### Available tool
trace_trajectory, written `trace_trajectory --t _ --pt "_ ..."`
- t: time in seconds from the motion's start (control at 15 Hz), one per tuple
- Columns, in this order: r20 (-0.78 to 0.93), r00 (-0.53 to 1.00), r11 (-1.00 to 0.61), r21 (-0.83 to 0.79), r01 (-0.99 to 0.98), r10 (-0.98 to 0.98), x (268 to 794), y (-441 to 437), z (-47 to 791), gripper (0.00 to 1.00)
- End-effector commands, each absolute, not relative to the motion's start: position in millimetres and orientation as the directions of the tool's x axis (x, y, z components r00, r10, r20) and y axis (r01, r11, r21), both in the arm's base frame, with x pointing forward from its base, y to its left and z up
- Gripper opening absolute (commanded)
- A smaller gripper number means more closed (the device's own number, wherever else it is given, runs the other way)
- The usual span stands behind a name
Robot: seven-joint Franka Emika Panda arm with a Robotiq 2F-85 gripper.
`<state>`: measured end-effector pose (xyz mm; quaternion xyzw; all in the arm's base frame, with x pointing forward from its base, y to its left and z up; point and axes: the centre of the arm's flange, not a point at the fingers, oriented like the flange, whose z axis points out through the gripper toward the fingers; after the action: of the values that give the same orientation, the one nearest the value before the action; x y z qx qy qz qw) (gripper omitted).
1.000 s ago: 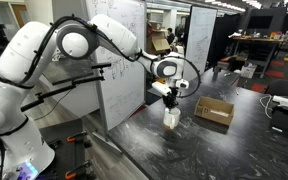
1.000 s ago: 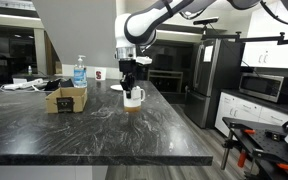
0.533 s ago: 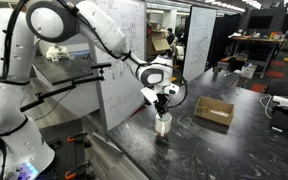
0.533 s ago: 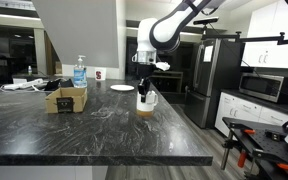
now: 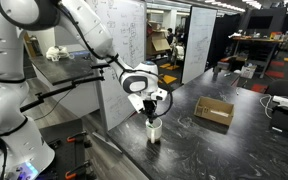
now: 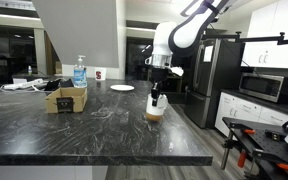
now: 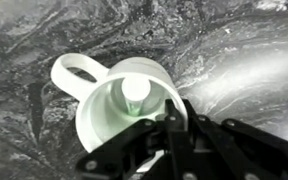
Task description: Move the mug forward
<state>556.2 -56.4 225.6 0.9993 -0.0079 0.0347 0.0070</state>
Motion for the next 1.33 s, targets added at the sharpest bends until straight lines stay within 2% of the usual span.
trace_trajectory --t 0.0,0.6,0.67,0.73,0.8,1.27 --pt "0.085 0.996 -1.000 -0.002 -0.004 -0.004 554 -57 229 0.03" --pt "0.049 0.999 -1.000 -0.015 -0.011 -0.012 536 -52 210 0.03" --pt "0.050 0.999 -1.000 -0.014 -0.012 -0.013 537 -52 211 0.35" --pt "0.050 0.999 -1.000 -0.012 -0.012 -0.013 537 -51 212 0.36" --pt "0.050 0.999 -1.000 -0.006 -0.013 -0.013 536 -49 215 0.41" --pt "0.026 0.999 -0.998 0.045 -0.041 -0.039 525 -28 276 0.94"
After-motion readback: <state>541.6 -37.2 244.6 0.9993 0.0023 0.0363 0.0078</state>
